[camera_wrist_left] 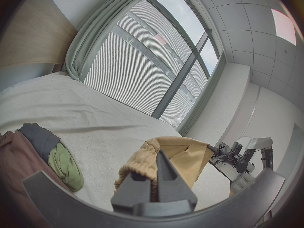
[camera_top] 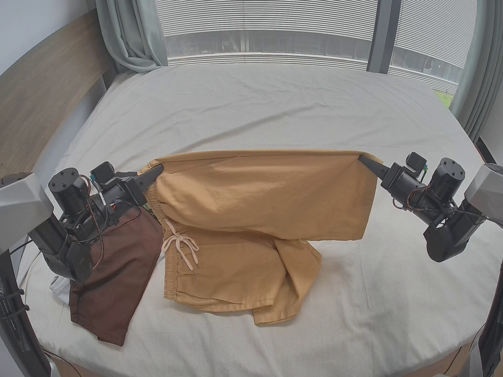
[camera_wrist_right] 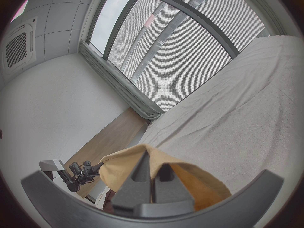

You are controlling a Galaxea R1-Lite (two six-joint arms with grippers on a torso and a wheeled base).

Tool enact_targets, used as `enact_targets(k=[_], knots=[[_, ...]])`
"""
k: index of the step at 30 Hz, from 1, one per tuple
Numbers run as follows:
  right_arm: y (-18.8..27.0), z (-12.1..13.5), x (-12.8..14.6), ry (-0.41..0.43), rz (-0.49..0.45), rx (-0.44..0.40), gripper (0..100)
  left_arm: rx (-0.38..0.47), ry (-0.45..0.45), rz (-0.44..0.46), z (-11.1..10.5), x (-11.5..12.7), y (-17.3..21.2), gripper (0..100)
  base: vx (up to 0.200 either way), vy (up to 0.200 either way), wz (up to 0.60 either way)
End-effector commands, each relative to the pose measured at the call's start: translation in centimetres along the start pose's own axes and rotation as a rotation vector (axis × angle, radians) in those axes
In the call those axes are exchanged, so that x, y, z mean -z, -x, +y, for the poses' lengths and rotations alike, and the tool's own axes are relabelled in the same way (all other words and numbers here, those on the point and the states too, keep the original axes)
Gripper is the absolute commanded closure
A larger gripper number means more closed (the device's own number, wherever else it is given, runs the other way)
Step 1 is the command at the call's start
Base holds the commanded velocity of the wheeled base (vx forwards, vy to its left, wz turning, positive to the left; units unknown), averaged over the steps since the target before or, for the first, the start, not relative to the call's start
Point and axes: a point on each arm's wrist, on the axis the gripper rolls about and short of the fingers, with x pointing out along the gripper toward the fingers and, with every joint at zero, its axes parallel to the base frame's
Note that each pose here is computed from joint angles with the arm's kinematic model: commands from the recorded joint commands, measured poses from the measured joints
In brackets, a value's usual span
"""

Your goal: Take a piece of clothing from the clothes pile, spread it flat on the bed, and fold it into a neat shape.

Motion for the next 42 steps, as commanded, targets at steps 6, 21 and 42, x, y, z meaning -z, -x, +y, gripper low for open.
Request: enact_targets(k=[6, 21, 42], knots=[[-1.2, -2.6, 0.8, -0.022, 0.008, 0.025, 100, -0.007, 0.003, -0.012, 1.7, 1.3, -2.1, 100, 0.000, 0.000, 0.00], [-3.7, -6.2, 1.9, -0.012, -0.010, 0.019, 100, -0.061, 0.035, -0.029, 4.5, 3.9, -4.5, 100, 0.000, 0.000, 0.00], [-6.1, -8.6, 2.3, -0.010, -0.014, 0.018, 100, -0.077, 0.079, -0.098, 6.6, 4.4, -6.6, 100, 0.000, 0.000, 0.00]])
